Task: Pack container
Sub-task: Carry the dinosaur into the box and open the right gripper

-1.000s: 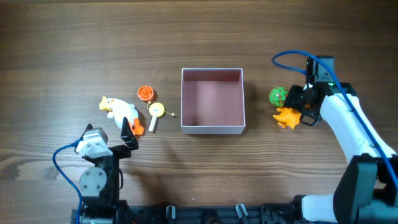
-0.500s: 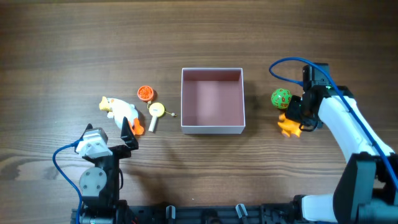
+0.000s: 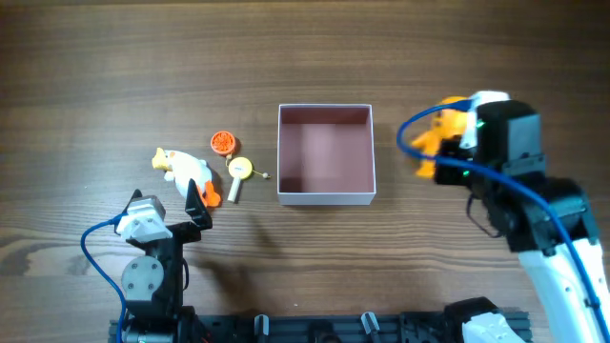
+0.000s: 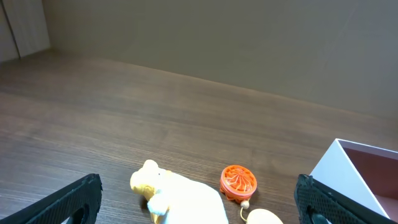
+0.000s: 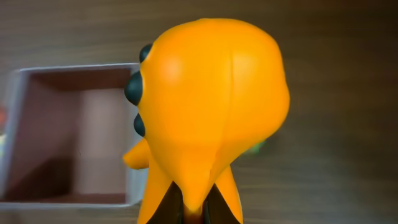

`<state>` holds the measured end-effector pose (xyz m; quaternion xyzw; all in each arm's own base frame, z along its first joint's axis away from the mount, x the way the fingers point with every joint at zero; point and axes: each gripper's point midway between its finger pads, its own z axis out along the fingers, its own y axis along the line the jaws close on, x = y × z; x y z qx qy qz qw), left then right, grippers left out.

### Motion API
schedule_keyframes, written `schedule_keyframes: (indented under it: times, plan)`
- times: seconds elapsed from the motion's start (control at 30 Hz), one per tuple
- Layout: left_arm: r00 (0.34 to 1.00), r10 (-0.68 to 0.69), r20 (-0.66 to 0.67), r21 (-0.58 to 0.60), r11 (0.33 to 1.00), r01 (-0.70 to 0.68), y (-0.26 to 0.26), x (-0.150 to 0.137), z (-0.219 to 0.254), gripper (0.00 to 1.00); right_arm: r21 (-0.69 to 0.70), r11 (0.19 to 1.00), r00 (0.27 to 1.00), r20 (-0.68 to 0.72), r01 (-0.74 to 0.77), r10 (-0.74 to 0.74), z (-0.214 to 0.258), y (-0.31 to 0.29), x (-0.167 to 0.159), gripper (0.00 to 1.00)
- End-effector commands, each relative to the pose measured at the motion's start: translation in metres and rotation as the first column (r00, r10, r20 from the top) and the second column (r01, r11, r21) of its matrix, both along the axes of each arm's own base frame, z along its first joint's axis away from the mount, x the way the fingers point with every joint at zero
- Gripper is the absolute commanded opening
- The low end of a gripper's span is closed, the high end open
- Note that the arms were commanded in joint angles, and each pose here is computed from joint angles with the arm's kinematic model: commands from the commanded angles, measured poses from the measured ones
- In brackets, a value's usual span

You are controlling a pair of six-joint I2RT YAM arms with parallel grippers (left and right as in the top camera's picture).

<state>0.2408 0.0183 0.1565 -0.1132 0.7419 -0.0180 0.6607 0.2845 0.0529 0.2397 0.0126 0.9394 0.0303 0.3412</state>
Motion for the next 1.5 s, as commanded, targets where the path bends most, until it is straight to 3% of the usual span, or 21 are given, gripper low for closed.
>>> schedule_keyframes:
  times: [0.0,0.13,0.43,0.73,1.1,1.47]
  plan:
    - [1.000,-0.013,0.004,0.021,1.000,0.013,-0.002,0.000,0.000,1.00,0.084,0.985,0.987,0.069,-0.152,0.146,0.014,0.062,0.003,0.04]
    - [1.000,-0.013,0.004,0.021,1.000,0.013,-0.002,0.000,0.000,1.00,0.069,0.954,0.955,0.079,-0.291,0.286,-0.003,0.126,0.017,0.04]
    - [1.000,-0.013,0.004,0.021,1.000,0.013,-0.002,0.000,0.000,1.00,-0.021,0.955,0.945,-0.152,-0.297,0.291,-0.115,0.162,0.050,0.04]
    - [1.000,-0.013,0.004,0.021,1.000,0.013,-0.002,0.000,0.000,1.00,-0.096,0.965,0.965,-0.123,-0.242,0.230,-0.123,0.153,0.066,0.04]
    - [1.000,-0.013,0.004,0.021,1.000,0.013,-0.002,0.000,0.000,1.00,-0.183,0.956,0.962,-0.191,-0.231,0.196,-0.137,0.134,0.055,0.05]
    - [1.000,-0.013,0.004,0.021,1.000,0.013,-0.002,0.000,0.000,1.00,-0.238,0.941,0.943,-0.286,-0.242,0.170,-0.184,0.131,0.057,0.07]
